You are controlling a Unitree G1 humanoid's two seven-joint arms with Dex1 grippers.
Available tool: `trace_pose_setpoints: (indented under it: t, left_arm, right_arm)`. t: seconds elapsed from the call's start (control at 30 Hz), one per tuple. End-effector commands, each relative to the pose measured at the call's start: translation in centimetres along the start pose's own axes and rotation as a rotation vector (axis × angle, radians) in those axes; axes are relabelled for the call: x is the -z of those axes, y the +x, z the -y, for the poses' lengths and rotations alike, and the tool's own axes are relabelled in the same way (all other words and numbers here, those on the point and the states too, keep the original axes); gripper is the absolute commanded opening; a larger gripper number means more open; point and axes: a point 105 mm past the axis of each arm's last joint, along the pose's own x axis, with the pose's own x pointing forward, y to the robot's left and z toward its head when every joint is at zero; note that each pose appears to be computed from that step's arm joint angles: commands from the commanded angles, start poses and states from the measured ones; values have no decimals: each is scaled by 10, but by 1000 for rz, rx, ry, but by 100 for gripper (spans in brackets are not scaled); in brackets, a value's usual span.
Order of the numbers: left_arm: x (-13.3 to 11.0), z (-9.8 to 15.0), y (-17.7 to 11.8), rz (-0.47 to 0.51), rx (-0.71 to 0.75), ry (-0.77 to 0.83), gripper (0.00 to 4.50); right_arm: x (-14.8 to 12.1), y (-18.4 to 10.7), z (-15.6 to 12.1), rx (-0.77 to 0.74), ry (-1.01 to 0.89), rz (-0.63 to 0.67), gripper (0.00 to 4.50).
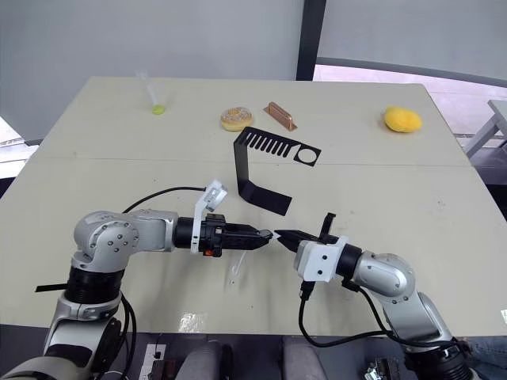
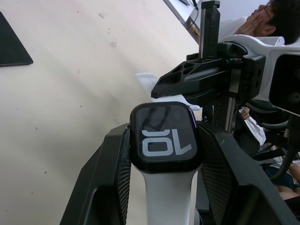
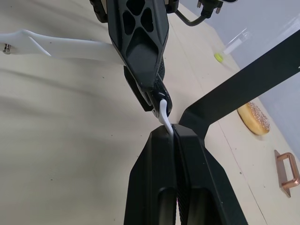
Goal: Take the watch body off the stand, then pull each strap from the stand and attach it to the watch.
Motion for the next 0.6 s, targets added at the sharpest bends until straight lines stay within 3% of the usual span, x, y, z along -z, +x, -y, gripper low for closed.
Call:
trace_pose_setpoints:
  t: [0.03,0.6]
  left_arm:
    - [-4,35,20,-19,169,75,158]
    - [-4,36,22,-21,172,76,158]
  right_arm:
    - [-30,12,-7,-36,-19,138,0]
    - [-31,13,-7,-40,-23,140,0]
